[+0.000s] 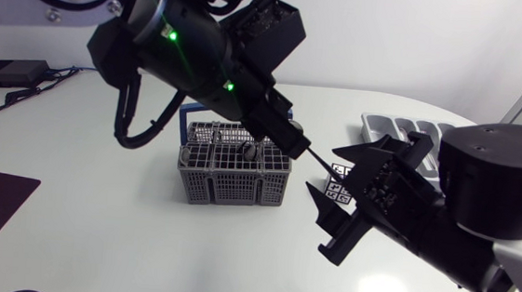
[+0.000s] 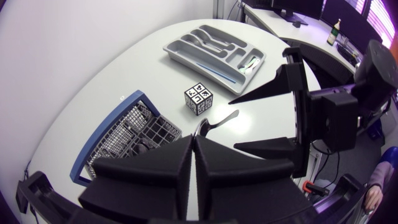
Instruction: Transfer all utensils from the basket to the drawer tray.
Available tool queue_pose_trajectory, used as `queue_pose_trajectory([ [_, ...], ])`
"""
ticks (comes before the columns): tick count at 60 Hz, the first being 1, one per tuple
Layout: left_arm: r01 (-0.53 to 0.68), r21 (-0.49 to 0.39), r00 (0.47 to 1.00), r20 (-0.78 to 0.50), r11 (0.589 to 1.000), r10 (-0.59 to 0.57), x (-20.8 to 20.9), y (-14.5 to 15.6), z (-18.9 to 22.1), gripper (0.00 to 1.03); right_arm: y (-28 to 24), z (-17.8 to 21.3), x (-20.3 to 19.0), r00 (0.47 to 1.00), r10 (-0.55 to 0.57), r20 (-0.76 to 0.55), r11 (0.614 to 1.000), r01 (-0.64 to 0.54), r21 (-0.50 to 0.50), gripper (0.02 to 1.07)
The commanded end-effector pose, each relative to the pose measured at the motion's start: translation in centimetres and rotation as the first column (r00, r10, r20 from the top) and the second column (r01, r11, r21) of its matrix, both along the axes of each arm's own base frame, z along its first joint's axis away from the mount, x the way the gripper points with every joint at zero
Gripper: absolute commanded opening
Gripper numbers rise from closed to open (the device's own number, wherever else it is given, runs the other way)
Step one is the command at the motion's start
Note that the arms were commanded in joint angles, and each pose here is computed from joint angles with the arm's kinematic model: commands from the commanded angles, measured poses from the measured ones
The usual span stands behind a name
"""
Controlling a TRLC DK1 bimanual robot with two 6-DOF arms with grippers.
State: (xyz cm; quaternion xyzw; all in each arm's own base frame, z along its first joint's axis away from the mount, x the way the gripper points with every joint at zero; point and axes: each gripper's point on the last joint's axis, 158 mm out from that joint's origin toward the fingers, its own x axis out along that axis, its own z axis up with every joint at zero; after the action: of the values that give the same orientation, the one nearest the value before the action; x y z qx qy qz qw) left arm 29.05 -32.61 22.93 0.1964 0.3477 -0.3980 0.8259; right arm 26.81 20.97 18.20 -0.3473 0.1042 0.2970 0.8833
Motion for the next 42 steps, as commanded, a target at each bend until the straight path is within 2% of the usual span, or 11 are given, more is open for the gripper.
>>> queue_pose_trajectory([
  [1, -0.045, -0.035, 0.998, -0.052, 0.998, 0.043, 0.9, -0.4, 0.2, 0.03, 0.7, 0.0, 0.2, 1.000, -0.006, 0.015, 1.000, 0.006, 0.000, 0.60],
  [11, -0.050, -0.048, 0.992, -0.117, 0.998, 0.044, 0.8, -0.8, -0.2, 0.03, 1.6, 0.0, 1.5, 0.997, -0.031, 0.075, 0.998, 0.034, -0.045, 0.46],
  [21, -0.045, -0.051, 0.986, -0.166, 0.998, 0.036, 0.8, -0.9, -0.8, 0.03, 1.9, 0.2, 2.8, 0.990, -0.054, 0.132, 0.995, 0.065, -0.078, 0.46],
  [30, -0.058, -0.045, 0.981, -0.190, 0.997, 0.048, 1.1, -0.5, -1.5, 0.03, 2.0, 0.7, 3.6, 0.982, -0.074, 0.175, 0.992, 0.091, -0.088, 0.37],
  [39, -0.065, -0.046, 0.976, -0.211, 0.997, 0.054, 1.2, -0.2, -1.9, 0.03, 2.2, 0.9, 3.8, 0.981, -0.071, 0.180, 0.992, 0.089, -0.092, 0.17],
  [42, -0.069, -0.048, 0.975, -0.217, 0.996, 0.057, 1.2, -0.2, -1.9, 0.03, 2.2, 0.8, 3.8, 0.982, -0.072, 0.177, 0.991, 0.090, -0.096, 0.16],
])
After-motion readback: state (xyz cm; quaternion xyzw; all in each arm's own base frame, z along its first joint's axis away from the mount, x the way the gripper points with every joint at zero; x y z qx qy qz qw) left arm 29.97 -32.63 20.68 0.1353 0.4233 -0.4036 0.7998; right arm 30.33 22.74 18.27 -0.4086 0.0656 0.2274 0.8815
